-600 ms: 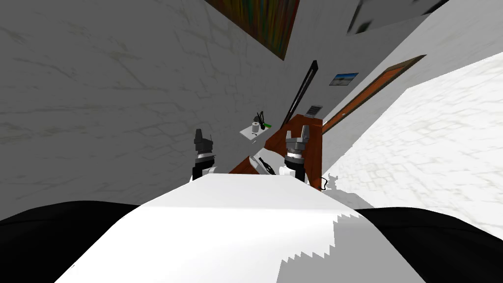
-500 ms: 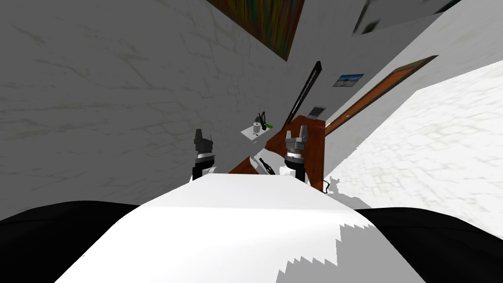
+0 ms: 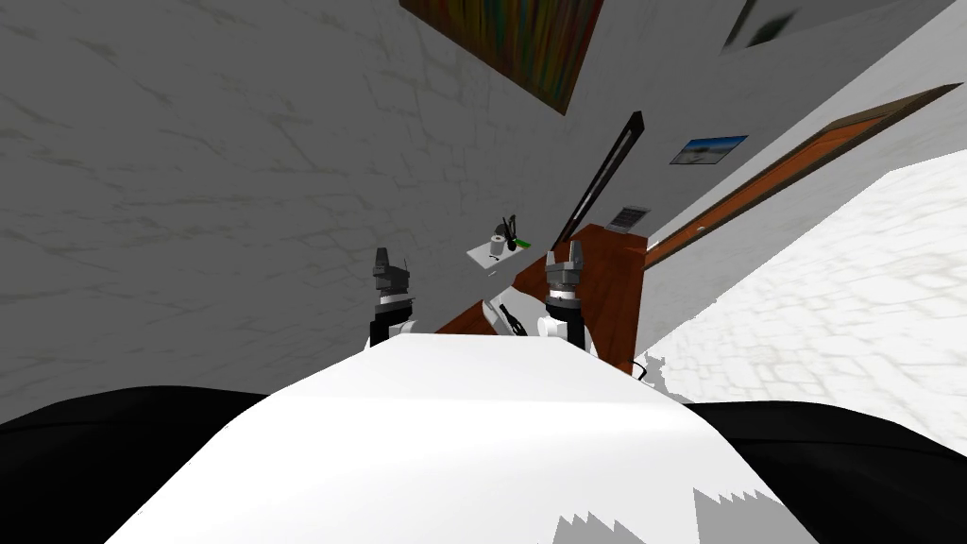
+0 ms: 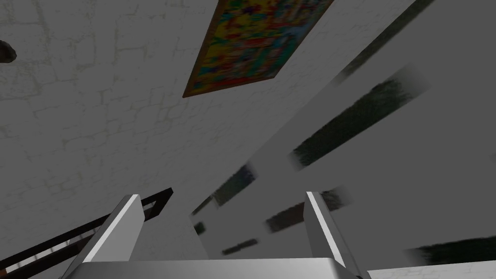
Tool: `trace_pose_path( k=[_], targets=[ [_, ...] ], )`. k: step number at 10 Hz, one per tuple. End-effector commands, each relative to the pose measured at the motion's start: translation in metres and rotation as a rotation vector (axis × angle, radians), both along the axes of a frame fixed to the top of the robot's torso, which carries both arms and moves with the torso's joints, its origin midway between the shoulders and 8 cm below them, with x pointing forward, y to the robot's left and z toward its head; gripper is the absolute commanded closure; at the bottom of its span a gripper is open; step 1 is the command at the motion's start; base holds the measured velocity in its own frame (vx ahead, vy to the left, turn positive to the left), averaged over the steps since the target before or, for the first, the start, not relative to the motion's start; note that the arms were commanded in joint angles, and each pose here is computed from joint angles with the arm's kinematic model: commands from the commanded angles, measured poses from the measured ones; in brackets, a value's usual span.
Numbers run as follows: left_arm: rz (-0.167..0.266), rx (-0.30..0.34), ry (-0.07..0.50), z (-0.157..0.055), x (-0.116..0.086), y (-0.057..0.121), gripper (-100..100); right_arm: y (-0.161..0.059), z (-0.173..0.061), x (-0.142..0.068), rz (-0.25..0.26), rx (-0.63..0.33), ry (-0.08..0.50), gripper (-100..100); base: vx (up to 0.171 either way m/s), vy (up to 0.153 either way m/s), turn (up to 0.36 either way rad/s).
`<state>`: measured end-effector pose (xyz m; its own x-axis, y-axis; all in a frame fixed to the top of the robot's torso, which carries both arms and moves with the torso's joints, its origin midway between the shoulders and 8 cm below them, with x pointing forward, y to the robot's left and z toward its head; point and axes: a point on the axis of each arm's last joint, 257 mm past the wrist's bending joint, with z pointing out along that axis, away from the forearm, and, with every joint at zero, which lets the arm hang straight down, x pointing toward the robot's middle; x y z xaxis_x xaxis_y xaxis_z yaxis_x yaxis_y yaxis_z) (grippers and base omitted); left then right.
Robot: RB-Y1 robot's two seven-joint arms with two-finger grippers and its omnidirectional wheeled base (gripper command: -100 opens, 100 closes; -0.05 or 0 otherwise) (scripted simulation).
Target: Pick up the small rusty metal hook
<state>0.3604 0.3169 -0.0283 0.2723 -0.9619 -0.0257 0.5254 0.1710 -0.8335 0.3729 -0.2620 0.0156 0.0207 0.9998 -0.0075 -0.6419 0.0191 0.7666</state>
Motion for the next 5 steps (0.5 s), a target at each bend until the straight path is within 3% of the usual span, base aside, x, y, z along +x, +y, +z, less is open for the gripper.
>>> trace_pose_path(
  k=[1, 5],
  targets=[
    [0.000, 0.000, 0.000, 0.0000, 0.0000, 0.0000, 0, 0.0001, 0.0001, 0.0000, 0.000, 0.000, 0.000, -100, 0.003, 0.004, -0.012],
    [0.000, 0.000, 0.000, 0.0000, 0.0000, 0.0000, 0, 0.0001, 0.0001, 0.0000, 0.000, 0.000, 0.000, -100, 0.004, 0.005, -0.015]
  ],
)
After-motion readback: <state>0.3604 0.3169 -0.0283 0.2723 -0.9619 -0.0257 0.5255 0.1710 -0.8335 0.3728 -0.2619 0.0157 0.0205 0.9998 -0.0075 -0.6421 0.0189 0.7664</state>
